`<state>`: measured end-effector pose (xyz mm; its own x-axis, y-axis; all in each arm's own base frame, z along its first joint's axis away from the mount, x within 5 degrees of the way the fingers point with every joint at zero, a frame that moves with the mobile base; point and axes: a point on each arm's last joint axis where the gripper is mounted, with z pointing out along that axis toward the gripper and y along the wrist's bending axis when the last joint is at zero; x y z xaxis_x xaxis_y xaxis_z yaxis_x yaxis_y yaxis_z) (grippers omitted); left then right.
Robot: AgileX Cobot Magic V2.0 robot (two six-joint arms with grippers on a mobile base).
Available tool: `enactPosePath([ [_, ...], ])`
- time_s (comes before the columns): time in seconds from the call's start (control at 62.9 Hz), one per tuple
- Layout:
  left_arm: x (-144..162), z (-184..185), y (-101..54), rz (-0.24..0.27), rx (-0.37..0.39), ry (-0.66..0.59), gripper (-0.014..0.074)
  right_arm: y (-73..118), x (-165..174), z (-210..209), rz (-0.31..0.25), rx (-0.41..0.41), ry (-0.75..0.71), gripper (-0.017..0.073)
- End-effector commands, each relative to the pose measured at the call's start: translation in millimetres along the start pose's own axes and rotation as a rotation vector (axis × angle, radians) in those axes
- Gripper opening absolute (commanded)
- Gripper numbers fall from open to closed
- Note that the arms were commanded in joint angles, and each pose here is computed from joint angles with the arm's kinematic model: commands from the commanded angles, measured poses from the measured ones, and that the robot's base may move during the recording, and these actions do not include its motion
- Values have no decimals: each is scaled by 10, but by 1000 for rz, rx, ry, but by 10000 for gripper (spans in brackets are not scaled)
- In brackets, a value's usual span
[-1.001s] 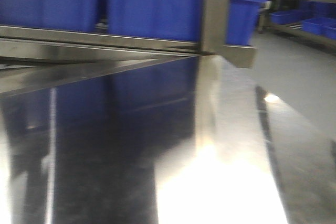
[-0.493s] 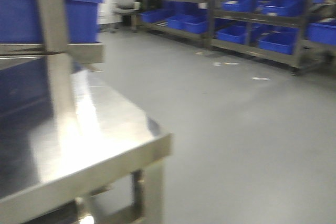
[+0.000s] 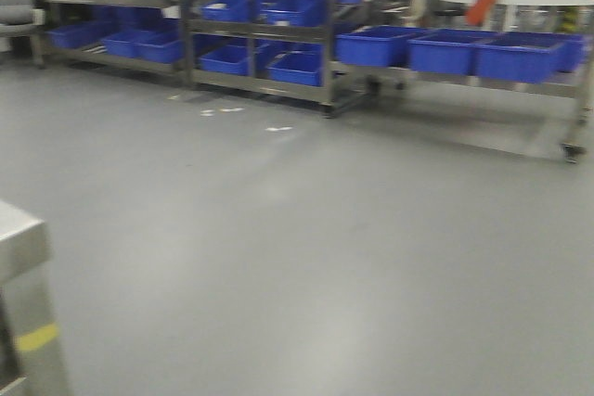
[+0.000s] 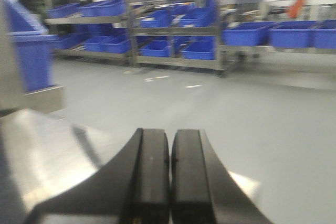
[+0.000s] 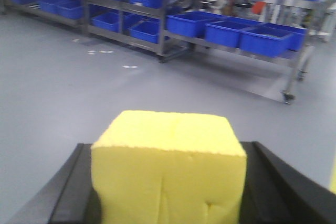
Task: Place yellow foam block on left shelf second layer
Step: 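Drive the base away from the table holding the block in the right gripper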
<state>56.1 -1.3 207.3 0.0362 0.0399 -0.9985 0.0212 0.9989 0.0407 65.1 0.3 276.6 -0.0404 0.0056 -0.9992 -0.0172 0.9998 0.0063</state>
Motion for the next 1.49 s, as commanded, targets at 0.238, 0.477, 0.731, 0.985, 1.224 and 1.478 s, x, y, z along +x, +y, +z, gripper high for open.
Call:
enactPosePath([
  [0.238, 8, -9, 1, -9, -5, -75, 124, 8, -178, -14, -13, -5, -116, 428],
  [0.477, 8, -9, 1, -9, -5, -75, 124, 8, -178, -14, -13, -5, -116, 428],
  [0.731, 8, -9, 1, -9, -5, -75, 124, 8, -178, -14, -13, -5, -116, 428],
  [0.985, 8, -9, 1, -9, -5, -75, 124, 8, -178, -14, -13, -5, -116, 428],
  [1.224, 8, -9, 1, -9, -5, -75, 124, 8, -178, -14, -13, -5, -116, 428],
  [1.478, 8, -9, 1, -9, -5, -75, 124, 8, -178, -14, -13, -5, -116, 428],
])
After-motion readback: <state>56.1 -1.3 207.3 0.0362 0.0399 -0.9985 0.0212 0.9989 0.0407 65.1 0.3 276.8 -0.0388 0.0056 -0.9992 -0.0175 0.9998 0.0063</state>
